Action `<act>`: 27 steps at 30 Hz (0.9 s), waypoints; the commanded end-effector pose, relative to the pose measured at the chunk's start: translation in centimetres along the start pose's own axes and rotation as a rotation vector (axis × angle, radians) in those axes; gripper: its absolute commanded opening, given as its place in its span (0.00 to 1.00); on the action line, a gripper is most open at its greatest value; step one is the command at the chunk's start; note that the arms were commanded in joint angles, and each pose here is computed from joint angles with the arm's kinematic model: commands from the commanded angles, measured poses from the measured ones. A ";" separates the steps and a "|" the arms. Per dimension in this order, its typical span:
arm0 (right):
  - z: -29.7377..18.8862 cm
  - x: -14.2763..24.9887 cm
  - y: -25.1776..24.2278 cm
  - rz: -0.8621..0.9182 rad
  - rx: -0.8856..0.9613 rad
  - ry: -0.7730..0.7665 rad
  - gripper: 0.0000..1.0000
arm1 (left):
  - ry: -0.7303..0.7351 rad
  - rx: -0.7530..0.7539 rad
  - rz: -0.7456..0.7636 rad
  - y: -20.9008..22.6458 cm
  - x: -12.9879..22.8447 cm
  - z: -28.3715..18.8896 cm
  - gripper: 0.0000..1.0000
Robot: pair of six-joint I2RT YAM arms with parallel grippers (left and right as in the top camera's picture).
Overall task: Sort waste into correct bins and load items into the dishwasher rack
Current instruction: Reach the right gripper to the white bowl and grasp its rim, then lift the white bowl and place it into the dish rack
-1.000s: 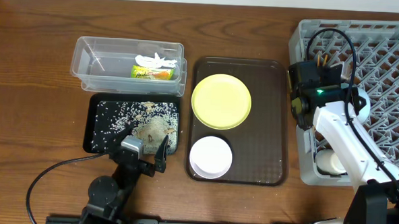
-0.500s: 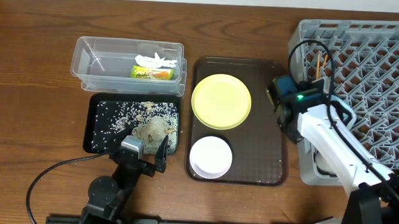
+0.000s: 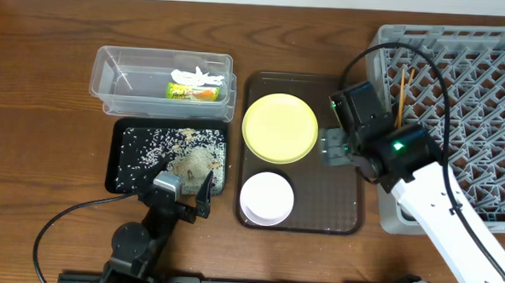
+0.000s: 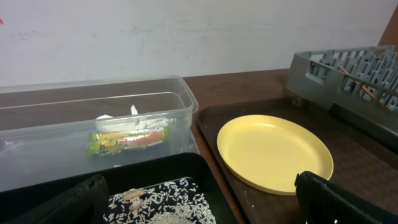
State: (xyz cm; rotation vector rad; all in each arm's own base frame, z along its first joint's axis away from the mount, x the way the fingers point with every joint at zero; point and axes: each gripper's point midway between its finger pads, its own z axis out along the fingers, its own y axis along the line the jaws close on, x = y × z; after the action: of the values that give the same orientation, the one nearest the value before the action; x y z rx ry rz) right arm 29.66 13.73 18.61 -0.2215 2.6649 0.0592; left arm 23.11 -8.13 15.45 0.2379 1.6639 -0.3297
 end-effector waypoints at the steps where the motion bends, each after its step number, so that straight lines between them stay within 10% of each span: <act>1: -1.6 2.5 8.7 -0.047 -0.469 0.131 0.59 | 0.045 0.010 0.003 -0.1 1.5 0.1 0.97; 13: 7.1 11.4 8.2 0.102 -0.153 0.314 0.50 | 0.045 0.010 0.003 -0.1 1.5 0.1 0.97; 27: 11.3 13.2 7.8 0.146 -0.101 0.318 0.03 | 0.045 0.010 0.003 -0.1 1.5 0.1 0.97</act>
State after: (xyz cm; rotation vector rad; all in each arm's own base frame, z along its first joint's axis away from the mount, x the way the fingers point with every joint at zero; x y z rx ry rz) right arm 21.50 20.54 2.51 -0.1025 3.0123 0.2461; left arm 23.11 -8.13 15.45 0.2376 1.6639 -0.3299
